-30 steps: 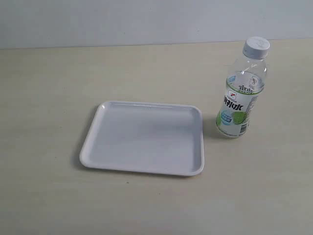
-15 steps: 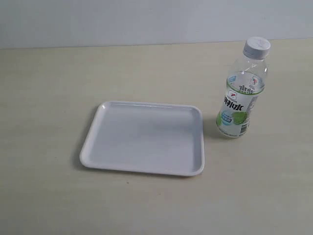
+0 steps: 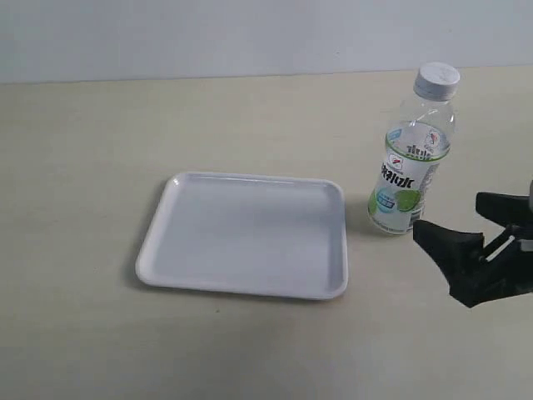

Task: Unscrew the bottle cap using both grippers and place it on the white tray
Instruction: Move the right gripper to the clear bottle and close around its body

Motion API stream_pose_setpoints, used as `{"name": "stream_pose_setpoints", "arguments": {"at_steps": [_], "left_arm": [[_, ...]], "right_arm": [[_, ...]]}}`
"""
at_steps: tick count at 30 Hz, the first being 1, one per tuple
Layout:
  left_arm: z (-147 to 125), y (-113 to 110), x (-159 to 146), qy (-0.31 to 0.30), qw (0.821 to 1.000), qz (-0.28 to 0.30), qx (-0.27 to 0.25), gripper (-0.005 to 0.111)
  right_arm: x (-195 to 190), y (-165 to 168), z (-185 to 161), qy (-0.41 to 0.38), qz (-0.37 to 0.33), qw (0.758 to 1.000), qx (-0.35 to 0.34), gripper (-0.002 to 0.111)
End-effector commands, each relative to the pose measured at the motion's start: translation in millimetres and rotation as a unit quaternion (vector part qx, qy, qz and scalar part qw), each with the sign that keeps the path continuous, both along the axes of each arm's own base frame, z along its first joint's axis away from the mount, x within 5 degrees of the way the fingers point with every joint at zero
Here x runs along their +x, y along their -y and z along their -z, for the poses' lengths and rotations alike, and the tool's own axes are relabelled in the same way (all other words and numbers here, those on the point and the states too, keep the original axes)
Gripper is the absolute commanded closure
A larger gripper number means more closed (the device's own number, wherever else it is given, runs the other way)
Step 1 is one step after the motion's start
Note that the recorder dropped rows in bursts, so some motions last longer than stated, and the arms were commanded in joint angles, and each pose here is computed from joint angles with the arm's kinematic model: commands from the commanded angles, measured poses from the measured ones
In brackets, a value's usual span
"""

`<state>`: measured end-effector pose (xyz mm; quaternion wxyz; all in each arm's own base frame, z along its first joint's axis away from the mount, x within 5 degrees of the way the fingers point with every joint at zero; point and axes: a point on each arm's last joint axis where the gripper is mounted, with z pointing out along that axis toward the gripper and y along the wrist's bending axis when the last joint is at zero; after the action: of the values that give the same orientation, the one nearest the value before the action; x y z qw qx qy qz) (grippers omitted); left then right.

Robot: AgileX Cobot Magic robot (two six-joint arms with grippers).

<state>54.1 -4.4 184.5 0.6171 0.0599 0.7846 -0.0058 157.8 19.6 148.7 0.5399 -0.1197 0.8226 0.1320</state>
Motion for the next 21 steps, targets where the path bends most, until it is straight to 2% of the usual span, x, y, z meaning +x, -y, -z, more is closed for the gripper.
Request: {"name": "stream_pose_setpoints", "arguments": {"at_steps": [1, 10, 21], "left_arm": [[0, 0, 0, 0.004, 1.000, 0.000, 0.000, 0.107], [0, 0, 0, 0.004, 1.000, 0.000, 0.001, 0.107], [0, 0, 0, 0.004, 1.000, 0.000, 0.001, 0.107]], "right_arm": [[13, -2, 8, 0.019, -0.018, 0.999, 0.019, 0.026], [55, 7, 33, -0.023, -0.009, 0.999, 0.020, 0.026], [93, 11, 43, -0.005, -0.026, 1.000, 0.004, 0.026]]}}
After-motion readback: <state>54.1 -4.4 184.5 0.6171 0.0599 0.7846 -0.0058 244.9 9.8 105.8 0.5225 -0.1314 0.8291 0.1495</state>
